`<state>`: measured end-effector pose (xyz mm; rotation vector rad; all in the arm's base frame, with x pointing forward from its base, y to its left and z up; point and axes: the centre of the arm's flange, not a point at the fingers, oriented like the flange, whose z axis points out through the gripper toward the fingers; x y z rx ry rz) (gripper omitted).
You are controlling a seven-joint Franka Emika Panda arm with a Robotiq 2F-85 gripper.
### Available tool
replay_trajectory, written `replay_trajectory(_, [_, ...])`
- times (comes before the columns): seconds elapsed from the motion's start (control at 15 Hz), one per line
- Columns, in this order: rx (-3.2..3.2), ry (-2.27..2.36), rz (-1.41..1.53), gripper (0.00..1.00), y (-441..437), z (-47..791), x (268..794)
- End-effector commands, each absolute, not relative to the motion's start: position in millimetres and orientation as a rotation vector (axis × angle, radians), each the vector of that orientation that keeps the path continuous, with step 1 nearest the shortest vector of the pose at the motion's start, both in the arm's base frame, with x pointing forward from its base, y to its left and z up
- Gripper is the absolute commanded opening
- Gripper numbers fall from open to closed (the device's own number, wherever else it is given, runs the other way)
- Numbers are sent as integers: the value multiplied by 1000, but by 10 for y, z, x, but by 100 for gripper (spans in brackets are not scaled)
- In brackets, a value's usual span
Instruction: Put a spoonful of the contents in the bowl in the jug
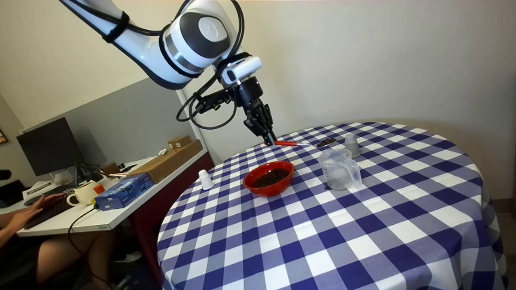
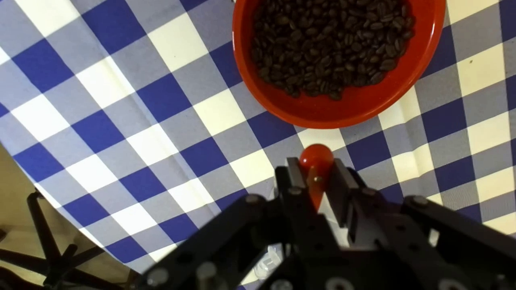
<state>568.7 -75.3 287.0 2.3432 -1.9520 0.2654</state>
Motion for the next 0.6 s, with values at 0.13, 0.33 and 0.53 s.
replay_trajectory(0.13, [2313, -1867, 219, 9, -791, 2723, 5973])
replay_trajectory(0.33, [2298, -1808, 188, 9, -723, 2589, 6086])
replay_trajectory(0.53, [2288, -1742, 174, 9, -654, 2497, 6210])
